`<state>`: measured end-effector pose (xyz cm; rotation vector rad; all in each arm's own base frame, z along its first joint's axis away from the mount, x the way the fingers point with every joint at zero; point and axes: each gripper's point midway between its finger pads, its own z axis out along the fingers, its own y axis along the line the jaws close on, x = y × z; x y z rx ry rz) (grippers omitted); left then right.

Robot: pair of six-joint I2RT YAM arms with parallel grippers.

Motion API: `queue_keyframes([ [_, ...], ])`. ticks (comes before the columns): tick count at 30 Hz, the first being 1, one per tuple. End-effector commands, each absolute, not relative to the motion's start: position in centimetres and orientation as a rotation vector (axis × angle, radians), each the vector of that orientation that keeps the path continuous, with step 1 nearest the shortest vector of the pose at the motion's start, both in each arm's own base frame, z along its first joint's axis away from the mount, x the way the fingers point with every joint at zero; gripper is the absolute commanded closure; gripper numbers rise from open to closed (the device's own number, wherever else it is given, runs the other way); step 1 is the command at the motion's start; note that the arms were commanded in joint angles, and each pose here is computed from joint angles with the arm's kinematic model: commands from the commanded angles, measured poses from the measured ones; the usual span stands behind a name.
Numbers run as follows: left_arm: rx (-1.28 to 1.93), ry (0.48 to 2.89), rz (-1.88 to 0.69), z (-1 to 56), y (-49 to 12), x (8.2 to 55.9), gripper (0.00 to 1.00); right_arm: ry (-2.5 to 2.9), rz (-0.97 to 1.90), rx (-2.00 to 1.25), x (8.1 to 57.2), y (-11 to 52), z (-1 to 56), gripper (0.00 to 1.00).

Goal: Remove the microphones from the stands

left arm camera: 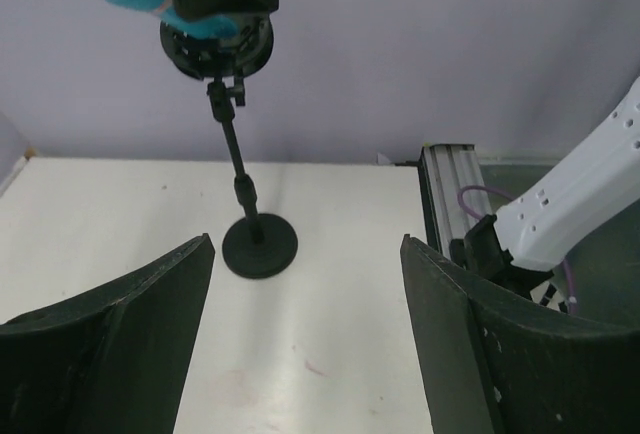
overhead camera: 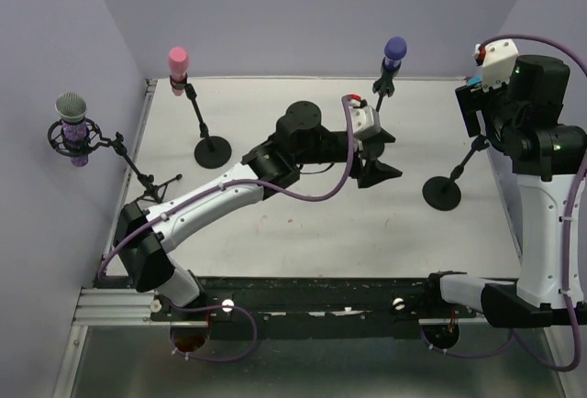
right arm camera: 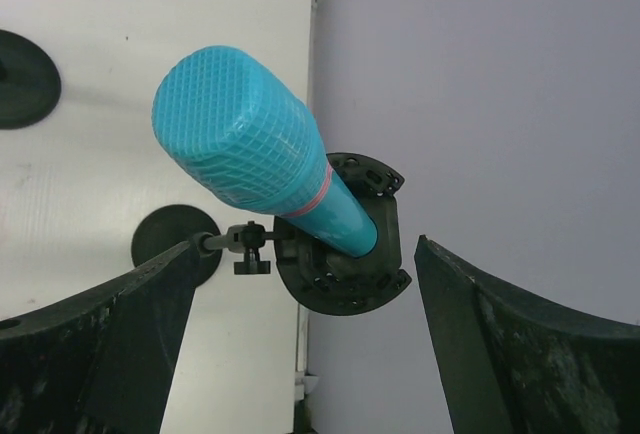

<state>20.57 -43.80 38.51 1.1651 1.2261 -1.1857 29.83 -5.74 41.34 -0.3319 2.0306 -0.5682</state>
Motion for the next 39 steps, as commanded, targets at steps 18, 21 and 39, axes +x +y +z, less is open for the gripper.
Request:
queue_keyframes([
  [18, 0.990, 1.046, -1.181, 34.7, -60.1, 24.7, 0.22, 1.951, -0.861, -0.565, 30.9, -8.2, 40.6, 0.14],
  [21, 0.988, 1.044, -1.201, 33.8, -61.8, 25.1, 0.22, 1.966, -0.857, -0.554, 31.2, -8.2, 40.0, 0.16],
  [39, 0.909, 0.989, -1.228, 32.8, -67.4, 26.8, 0.20, 1.957, -0.909, -0.490, 33.5, -9.0, 38.9, 0.36],
])
